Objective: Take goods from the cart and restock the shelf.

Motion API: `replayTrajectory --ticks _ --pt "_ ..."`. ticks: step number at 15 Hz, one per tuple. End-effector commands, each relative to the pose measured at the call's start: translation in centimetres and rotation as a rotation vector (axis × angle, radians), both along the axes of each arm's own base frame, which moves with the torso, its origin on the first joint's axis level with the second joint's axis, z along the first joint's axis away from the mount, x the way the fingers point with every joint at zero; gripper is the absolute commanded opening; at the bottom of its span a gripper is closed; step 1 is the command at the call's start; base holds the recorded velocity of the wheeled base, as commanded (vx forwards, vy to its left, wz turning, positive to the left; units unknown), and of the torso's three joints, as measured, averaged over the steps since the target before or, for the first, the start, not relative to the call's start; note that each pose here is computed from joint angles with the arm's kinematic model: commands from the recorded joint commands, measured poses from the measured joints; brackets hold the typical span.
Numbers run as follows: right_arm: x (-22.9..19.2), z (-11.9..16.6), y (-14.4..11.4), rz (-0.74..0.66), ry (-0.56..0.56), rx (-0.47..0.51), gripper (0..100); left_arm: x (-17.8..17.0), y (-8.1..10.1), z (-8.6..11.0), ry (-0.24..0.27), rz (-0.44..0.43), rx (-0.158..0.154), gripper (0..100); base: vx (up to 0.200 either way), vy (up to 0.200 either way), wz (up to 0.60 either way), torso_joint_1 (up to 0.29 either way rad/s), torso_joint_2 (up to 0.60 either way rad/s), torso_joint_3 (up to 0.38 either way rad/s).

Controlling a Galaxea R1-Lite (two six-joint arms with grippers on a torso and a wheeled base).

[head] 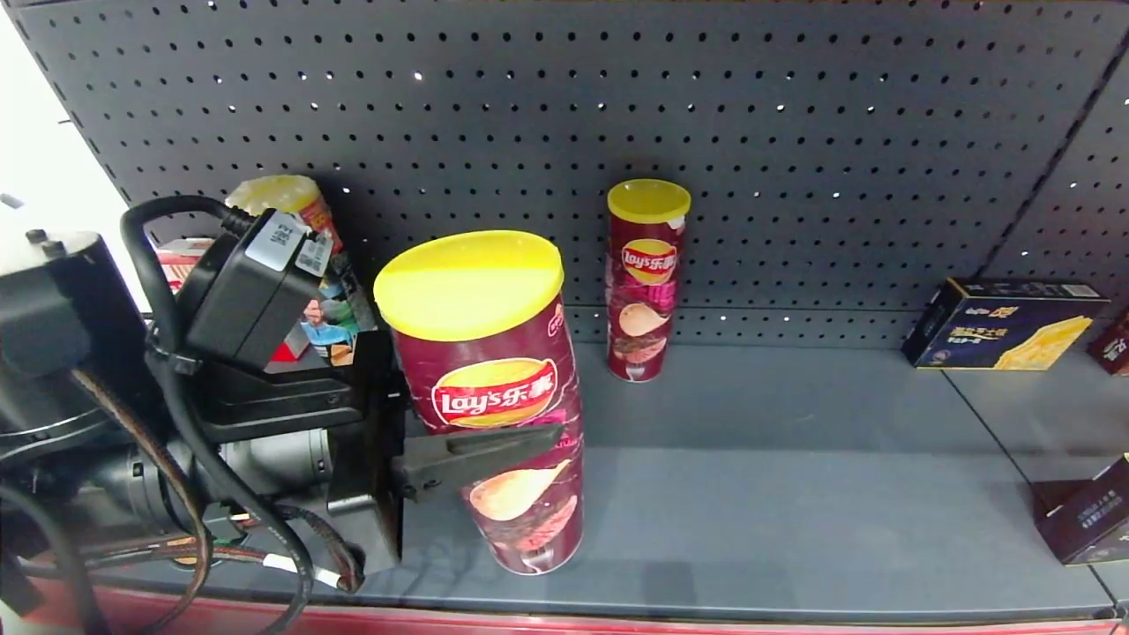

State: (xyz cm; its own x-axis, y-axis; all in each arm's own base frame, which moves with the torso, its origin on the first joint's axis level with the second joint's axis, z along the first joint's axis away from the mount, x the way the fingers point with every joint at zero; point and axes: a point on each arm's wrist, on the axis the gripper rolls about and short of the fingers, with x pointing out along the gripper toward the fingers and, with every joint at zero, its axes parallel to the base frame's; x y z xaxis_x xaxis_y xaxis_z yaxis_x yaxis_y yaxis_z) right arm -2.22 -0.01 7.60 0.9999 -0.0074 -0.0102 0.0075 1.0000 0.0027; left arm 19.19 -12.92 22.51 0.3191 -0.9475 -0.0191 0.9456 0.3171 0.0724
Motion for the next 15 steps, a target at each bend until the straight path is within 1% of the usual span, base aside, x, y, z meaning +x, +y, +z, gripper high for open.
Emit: replayTrajectory --ticks 1,4,10,11,12,13,14,15 --pt "0.0 0.0 0.0 0.000 -0.001 0.000 100 0.0 0.0 -0.1 0.002 0.003 0.001 0 0.000 0.000 0.00 0.000 0.00 0.000" --pt "0.0 0.0 0.0 0.000 0.001 0.000 100 0.1 0.1 -0.3 0.011 0.008 0.007 0 0.000 0.000 0.00 0.000 0.00 0.000" --pt "0.0 0.0 0.0 -0.002 0.002 -0.001 100 0.1 0.2 -0.4 0.010 0.009 0.010 0 0.000 0.000 0.00 0.000 0.00 0.000" --pt "-0.3 1.2 0.0 0.009 -0.032 -0.034 100 0.1 0.3 -0.6 0.010 0.012 0.012 0 0.000 0.000 0.00 0.000 0.00 0.000" --pt "-0.3 4.4 0.1 0.004 -0.061 -0.039 100 0.3 0.4 -0.3 0.003 0.021 0.007 0 0.000 0.000 0.00 0.000 0.00 0.000" --pt "2.4 7.9 0.1 0.091 0.063 -0.047 100 0.5 0.4 -0.2 0.000 0.025 0.005 0 0.000 0.000 0.00 0.000 0.00 0.000" --pt "2.6 9.6 0.2 0.133 0.005 -0.083 100 0.6 0.4 -0.3 0.003 0.028 0.007 0 0.000 0.000 0.00 0.000 0.00 0.000" --pt "3.2 10.2 0.2 0.140 0.023 -0.106 100 0.5 0.4 -0.3 0.004 0.031 0.008 0 0.000 0.000 0.00 0.000 0.00 0.000"
